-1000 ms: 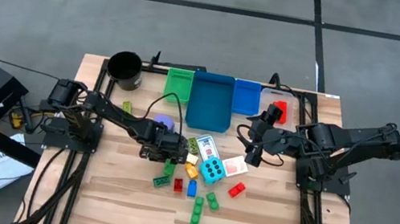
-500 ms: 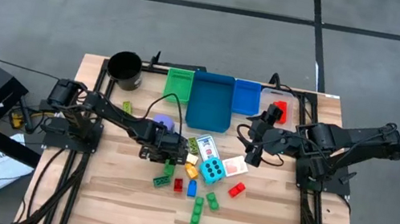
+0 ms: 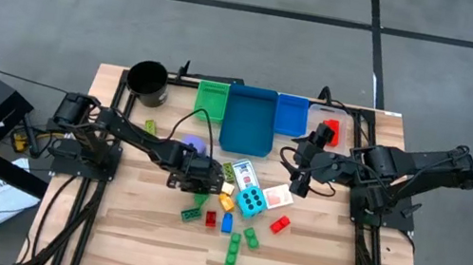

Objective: Pick & Place Toys
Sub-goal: Put the large green game piece into the transparent bin

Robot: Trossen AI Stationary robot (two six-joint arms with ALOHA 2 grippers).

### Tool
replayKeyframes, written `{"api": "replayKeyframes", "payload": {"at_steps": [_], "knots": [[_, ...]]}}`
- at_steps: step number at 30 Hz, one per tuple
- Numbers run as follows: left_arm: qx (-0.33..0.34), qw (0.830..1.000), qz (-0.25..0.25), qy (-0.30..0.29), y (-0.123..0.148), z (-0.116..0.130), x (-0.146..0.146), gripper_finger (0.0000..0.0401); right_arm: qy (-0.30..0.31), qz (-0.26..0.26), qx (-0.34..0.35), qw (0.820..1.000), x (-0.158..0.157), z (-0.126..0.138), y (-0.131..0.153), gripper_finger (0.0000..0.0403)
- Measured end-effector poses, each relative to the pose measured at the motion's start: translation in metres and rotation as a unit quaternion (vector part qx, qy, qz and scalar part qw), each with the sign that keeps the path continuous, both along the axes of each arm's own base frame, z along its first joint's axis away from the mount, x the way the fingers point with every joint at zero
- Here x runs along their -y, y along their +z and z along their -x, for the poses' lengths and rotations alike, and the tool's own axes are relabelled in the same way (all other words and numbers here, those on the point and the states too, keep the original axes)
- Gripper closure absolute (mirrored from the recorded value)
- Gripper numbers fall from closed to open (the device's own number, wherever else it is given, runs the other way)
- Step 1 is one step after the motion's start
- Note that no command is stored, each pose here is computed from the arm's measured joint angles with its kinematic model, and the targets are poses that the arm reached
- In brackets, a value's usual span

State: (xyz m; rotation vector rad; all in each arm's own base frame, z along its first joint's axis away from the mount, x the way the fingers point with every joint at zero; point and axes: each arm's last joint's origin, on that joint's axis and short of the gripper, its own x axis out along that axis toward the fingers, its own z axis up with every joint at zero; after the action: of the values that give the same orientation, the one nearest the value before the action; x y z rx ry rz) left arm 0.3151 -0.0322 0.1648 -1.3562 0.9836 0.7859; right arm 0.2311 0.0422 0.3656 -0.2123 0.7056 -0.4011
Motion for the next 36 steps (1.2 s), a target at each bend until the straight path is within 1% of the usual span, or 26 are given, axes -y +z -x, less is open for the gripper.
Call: {"api": "replayKeyframes", "payload": {"at_steps": [2,5,8,10,13,15,18,26,30,32,36], "knots": [[0.018,1.0,-0.002,0.0,0.007,0.0,0.0,0.0315,-0.001,-0.001,0.002,1.0,0.0,0.0,0.0,0.0097],[0.025,1.0,-0.011,0.002,0.014,0.003,-0.001,0.0356,-0.001,-0.001,0.002,1.0,0.0,0.0,0.0,0.0097],[0.045,0.999,-0.027,-0.004,0.024,0.005,-0.002,0.0387,-0.005,-0.005,0.004,1.0,0.0,0.0,0.0,0.0097],[0.054,0.998,-0.041,-0.021,0.029,0.007,-0.002,0.0398,-0.006,-0.006,0.004,1.0,0.0,0.0,0.0,0.0097],[0.064,0.996,-0.052,-0.044,0.036,0.01,-0.003,0.0395,-0.006,-0.005,0.003,1.0,0.0,0.0,0.0,0.0097],[0.06,0.996,-0.053,-0.048,0.038,0.013,-0.003,0.0383,-0.006,-0.004,-0.001,1.0,0.0,0.001,-0.001,0.0097],[0.053,0.996,-0.053,-0.049,0.038,0.014,-0.003,0.0351,-0.006,-0.003,-0.006,1.0,0.0,0.001,-0.001,0.0097],[0.054,0.996,-0.054,-0.053,0.039,0.015,-0.002,0.0231,-0.006,-0.002,-0.009,1.0,0.0,0.002,-0.002,0.0097],[0.046,0.994,-0.041,-0.093,0.036,0.015,-0.001,0.0171,-0.006,-0.003,-0.007,1.0,0.0,0.001,-0.001,0.0097],[0.036,0.994,-0.04,-0.098,0.033,0.015,-0.001,0.0146,-0.006,-0.004,-0.003,1.0,0.0,0.001,-0.001,0.0097],[0.026,0.992,-0.05,-0.115,0.026,0.013,0.0,0.0112,-0.006,-0.005,0.004,1.0,0.0,0.0,0.0,0.0097]]}}
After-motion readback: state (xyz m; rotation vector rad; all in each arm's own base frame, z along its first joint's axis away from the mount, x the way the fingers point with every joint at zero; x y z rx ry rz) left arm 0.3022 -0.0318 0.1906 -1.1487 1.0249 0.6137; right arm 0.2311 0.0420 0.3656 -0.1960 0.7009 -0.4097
